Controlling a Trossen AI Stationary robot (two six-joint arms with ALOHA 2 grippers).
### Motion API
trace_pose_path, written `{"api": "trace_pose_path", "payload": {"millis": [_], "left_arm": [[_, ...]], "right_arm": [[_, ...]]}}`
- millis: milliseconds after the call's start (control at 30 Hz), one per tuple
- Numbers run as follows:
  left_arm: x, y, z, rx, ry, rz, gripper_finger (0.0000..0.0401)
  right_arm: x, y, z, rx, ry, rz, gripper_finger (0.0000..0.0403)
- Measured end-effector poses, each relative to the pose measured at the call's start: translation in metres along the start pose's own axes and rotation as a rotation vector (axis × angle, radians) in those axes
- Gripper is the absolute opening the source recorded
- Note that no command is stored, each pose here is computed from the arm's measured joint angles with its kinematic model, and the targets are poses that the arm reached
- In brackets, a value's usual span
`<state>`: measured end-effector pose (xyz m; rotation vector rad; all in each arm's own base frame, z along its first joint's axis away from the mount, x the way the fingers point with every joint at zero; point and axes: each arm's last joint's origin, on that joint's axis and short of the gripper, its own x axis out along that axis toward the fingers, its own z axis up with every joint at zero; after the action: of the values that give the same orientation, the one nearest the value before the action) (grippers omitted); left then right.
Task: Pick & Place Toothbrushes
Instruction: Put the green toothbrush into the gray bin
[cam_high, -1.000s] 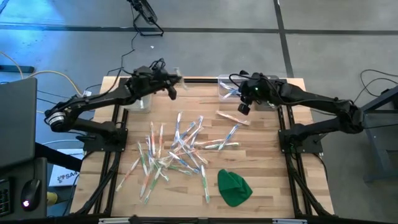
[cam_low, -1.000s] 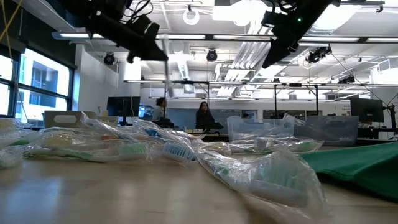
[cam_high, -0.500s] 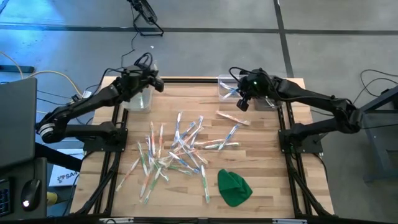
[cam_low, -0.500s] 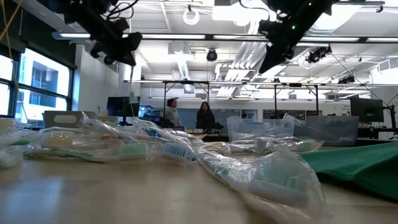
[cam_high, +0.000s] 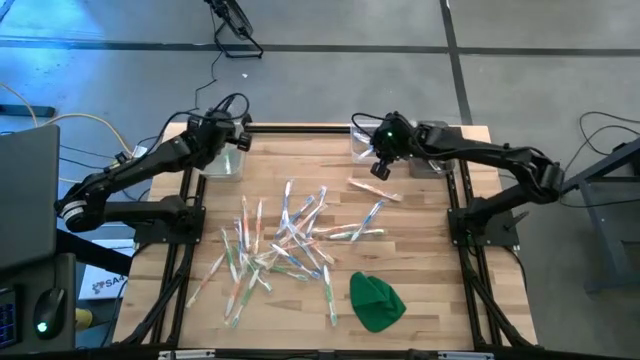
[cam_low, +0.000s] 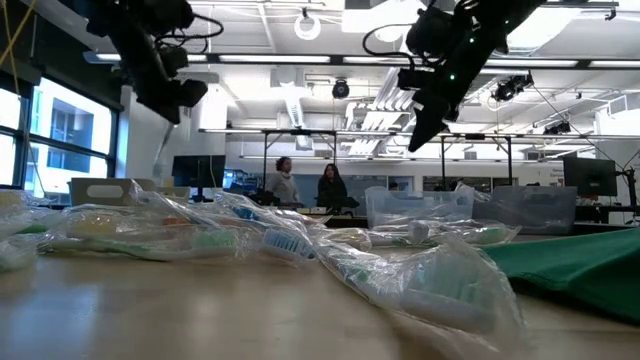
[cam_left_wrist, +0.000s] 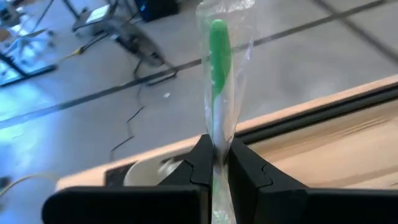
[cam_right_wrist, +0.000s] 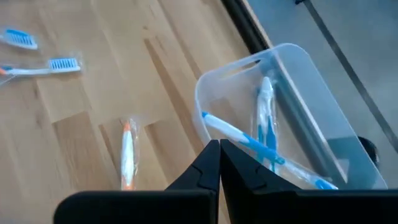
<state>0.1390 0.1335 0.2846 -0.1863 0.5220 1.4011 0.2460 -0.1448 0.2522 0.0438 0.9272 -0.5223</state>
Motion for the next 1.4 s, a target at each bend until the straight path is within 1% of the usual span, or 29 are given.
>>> {"api": "trace_pose_path", "payload": {"millis": [200,433,567,700,900,1000,1133,1400], "left_arm": [[-0.001,0.005,-0.012,0.048,0.096,0.073,0.0019],[-0.003,0.011,-0.027,0.067,0.220,0.115,0.0019],[-0.005,0.012,-0.032,0.044,0.281,0.102,0.0019],[-0.004,0.011,-0.034,0.030,0.310,0.077,0.0019],[0.004,0.005,-0.037,0.058,0.351,0.082,0.0022],[0.009,0.000,-0.040,0.080,0.376,0.092,0.0036],[0.017,-0.006,-0.044,0.109,0.410,0.106,0.0071],[0.024,-0.010,-0.046,0.087,0.418,0.137,0.0139]], "right_arm": [[0.009,0.003,0.002,-0.009,-0.012,0.087,0.0003],[0.008,0.003,0.004,-0.007,-0.039,0.090,0.0003],[0.009,0.002,0.004,-0.004,-0.039,0.091,0.0004],[0.009,0.002,0.004,-0.003,-0.041,0.105,0.0003],[0.009,0.002,0.004,-0.003,-0.041,0.110,0.0003],[0.009,0.002,0.004,-0.003,-0.041,0.110,0.0004],[0.009,0.002,0.004,-0.003,-0.041,0.110,0.0003],[0.009,0.002,0.004,-0.004,-0.040,0.110,0.0004]]}}
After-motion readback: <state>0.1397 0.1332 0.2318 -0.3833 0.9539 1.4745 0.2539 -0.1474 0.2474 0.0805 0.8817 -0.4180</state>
